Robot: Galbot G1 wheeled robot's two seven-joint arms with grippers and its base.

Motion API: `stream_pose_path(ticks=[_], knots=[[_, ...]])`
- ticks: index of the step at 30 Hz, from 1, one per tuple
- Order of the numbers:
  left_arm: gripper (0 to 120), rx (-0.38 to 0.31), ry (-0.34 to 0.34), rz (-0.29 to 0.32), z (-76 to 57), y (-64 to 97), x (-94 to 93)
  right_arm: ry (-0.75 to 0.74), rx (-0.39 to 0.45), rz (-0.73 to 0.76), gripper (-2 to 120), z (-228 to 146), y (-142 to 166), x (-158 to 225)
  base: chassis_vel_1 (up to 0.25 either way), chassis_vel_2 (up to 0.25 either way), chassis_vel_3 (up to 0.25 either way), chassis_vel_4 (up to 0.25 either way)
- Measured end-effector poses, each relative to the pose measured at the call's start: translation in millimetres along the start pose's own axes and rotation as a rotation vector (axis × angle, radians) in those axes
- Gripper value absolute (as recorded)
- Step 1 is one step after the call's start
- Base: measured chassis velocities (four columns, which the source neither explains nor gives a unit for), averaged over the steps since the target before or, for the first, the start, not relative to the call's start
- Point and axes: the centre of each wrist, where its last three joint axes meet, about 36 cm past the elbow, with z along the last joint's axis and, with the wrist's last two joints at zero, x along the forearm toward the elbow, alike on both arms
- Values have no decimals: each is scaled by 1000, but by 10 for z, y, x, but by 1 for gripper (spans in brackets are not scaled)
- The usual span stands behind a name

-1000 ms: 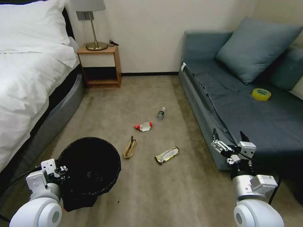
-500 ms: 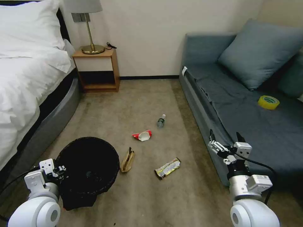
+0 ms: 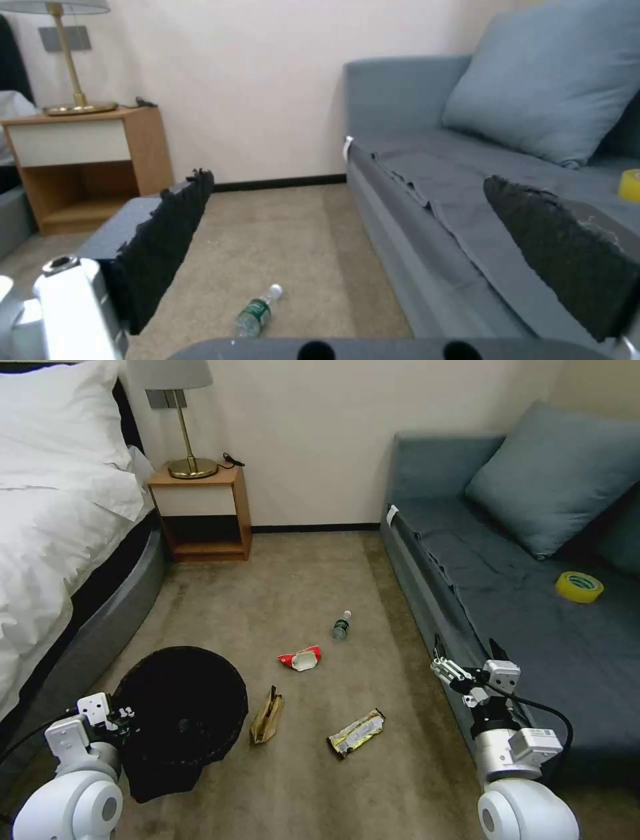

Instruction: Pick up the trash bin, then pick up the garbage on the floor and place it into the trash bin.

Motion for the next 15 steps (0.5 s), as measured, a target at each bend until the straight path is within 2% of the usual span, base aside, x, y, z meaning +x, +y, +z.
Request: stream_pose_path(ticks=[6,9,10,12,13,15], knots=[[2,4,7,3,11,-8,-48,11,4,18,100,18,8,3,0,0,0,0],[2,6,9,4,13,-14,-72,65,-14,31,100,-2,34,-10,0,0,0,0],[2,7,8,5,12,-16,-79,85,-31,35,100,-17,52,-19,0,0,0,0],[2,9,7,5,6,-19,-102,213,-153,44,100,-83,141,-76,0,0,0,0],[2,9,7,5,6,-19,-102,213,-153,44,100,-83,141,-76,0,0,0,0],[2,10,7,4,6,-20,-108,319,-231,36,100,-121,199,-123,0,0,0,0]])
